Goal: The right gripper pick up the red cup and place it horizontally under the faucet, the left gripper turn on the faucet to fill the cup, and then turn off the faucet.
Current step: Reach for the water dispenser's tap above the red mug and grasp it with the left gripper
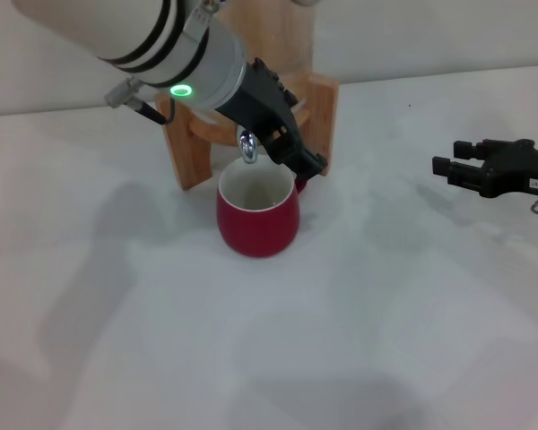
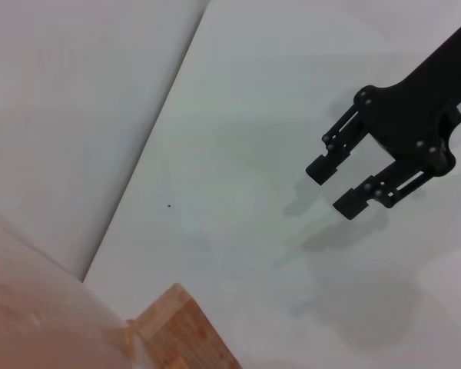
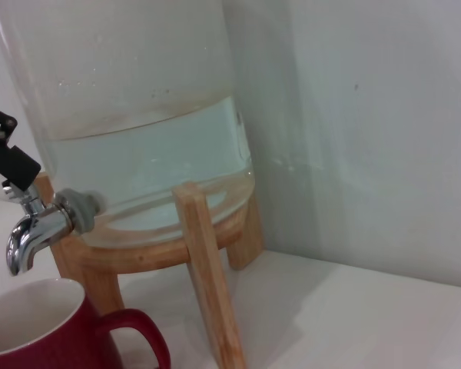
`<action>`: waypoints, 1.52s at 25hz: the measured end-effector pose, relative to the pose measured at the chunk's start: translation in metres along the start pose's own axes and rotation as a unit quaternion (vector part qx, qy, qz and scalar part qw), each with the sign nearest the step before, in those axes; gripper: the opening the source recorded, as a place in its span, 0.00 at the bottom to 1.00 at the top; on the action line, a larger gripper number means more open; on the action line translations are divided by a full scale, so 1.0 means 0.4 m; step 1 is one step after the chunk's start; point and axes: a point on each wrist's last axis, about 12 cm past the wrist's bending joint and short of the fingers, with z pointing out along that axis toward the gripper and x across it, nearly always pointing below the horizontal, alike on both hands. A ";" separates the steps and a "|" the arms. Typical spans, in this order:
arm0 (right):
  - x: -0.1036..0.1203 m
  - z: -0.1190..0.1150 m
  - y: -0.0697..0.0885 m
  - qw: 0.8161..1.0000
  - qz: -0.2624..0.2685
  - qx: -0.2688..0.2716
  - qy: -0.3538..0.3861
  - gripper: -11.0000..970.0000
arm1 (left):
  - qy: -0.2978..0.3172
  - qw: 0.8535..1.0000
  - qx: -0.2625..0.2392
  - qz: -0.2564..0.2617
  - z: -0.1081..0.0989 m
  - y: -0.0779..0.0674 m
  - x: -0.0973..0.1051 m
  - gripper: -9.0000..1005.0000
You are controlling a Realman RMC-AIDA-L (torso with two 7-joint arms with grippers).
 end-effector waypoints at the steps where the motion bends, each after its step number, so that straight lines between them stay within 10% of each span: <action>1: 0.000 0.000 0.000 1.000 0.000 0.000 0.000 0.50 | 0.001 1.000 0.001 0.000 0.000 -0.001 0.000 0.87; 38: 0.006 -0.006 0.000 1.000 0.003 0.000 0.004 0.50 | 0.000 1.000 -0.013 -0.020 -0.017 -0.006 0.008 0.87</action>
